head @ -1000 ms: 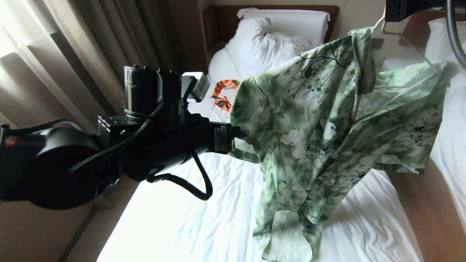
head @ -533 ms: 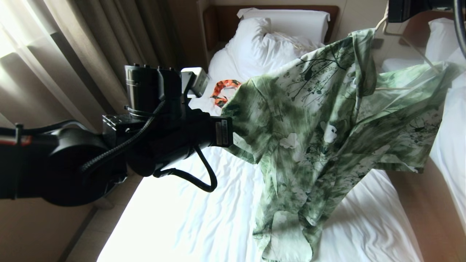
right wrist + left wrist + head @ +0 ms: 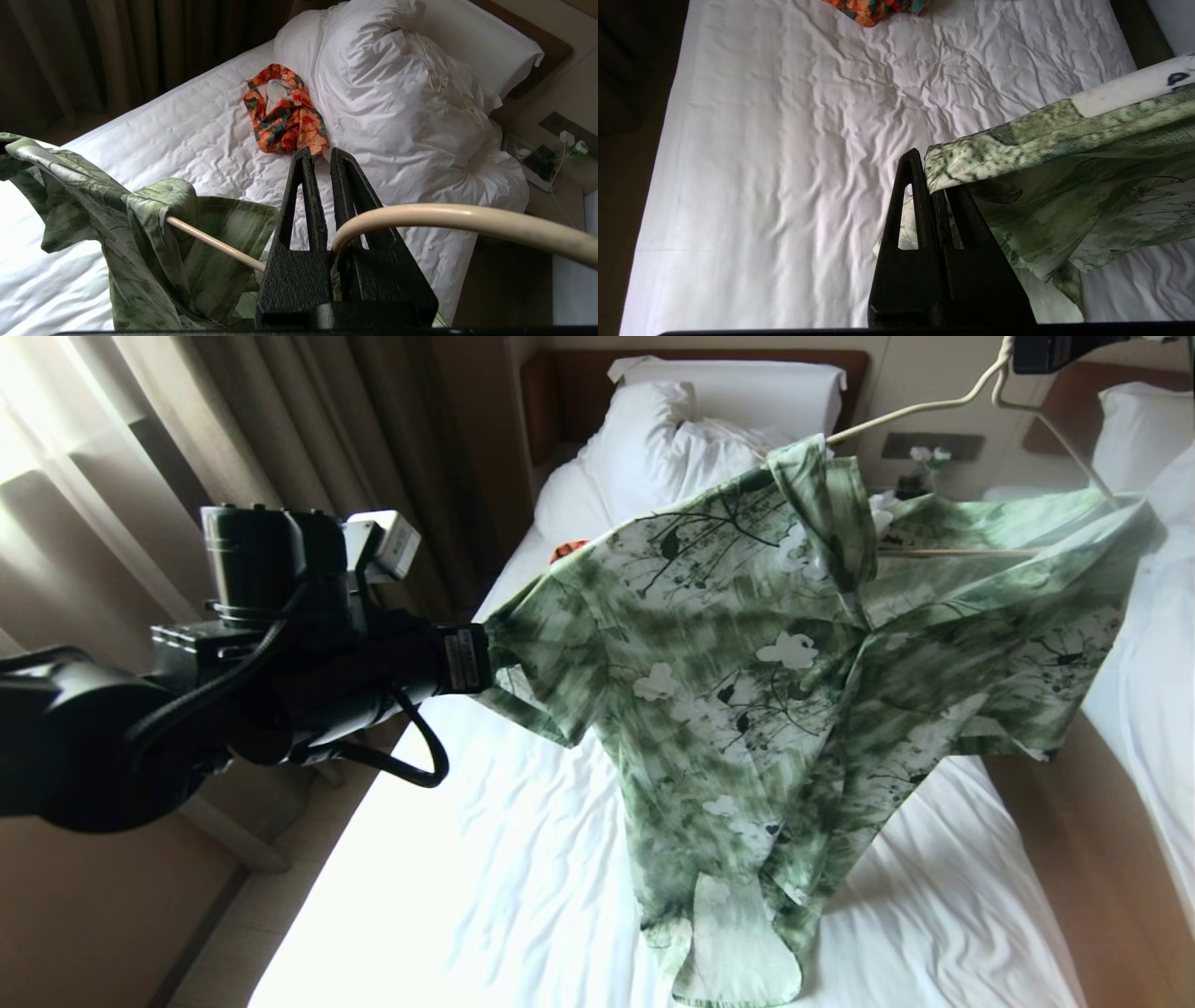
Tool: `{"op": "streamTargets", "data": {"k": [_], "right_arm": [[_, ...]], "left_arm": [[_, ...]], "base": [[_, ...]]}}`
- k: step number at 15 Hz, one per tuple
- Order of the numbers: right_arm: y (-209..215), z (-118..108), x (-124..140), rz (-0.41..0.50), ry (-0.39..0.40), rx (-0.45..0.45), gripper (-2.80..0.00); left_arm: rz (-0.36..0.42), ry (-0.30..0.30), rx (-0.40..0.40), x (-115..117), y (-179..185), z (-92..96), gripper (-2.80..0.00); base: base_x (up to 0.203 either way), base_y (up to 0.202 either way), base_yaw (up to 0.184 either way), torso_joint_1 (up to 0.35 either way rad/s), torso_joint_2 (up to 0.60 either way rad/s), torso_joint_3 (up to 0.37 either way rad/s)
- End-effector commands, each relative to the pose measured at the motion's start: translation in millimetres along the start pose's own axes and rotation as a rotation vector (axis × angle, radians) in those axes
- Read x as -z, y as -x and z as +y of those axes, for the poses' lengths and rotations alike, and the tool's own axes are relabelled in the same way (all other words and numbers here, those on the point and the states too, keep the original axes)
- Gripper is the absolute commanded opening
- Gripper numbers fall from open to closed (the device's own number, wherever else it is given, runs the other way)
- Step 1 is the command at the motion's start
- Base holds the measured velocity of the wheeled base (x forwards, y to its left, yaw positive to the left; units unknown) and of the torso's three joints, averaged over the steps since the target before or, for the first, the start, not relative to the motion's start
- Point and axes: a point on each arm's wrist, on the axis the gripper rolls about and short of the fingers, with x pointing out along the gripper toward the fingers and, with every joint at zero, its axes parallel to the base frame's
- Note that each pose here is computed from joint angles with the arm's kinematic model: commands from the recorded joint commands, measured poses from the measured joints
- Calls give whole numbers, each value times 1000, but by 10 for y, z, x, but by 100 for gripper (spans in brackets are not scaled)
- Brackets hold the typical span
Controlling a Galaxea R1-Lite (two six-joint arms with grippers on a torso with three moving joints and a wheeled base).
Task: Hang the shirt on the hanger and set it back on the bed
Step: Take the clothes hanger out of the clothes
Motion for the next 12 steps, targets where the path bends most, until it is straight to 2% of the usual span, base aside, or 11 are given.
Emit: {"op": "streamTargets", "data": {"k": [1, 3, 8, 9, 10, 12], "right_arm": [[12, -11, -16, -5, 3, 5, -280], [11, -17, -12, -3, 10, 7, -280], [12, -14, -13, -2, 9, 7, -280], [12, -15, -12, 1, 9, 12, -280], [11, -17, -11, 3, 9, 20, -280], [10, -17, -11, 3, 9, 22, -280]], "left_arm": [[-11, 8, -15, -27, 74, 70, -280], [-1, 6, -16, 8, 100, 83, -280], [-62, 20, 26, -127, 310, 25, -280], [-61, 20, 27, -121, 322, 28, -31], [-68, 22, 31, -132, 366, 35, 0], [-89, 25, 57, -144, 537, 55, 0]], "base": [[0, 0, 0, 0, 0, 0], [0, 0, 0, 0, 0, 0], [0, 0, 0, 0, 0, 0], [0, 0, 0, 0, 0, 0], [0, 0, 0, 0, 0, 0], [0, 0, 0, 0, 0, 0]]}}
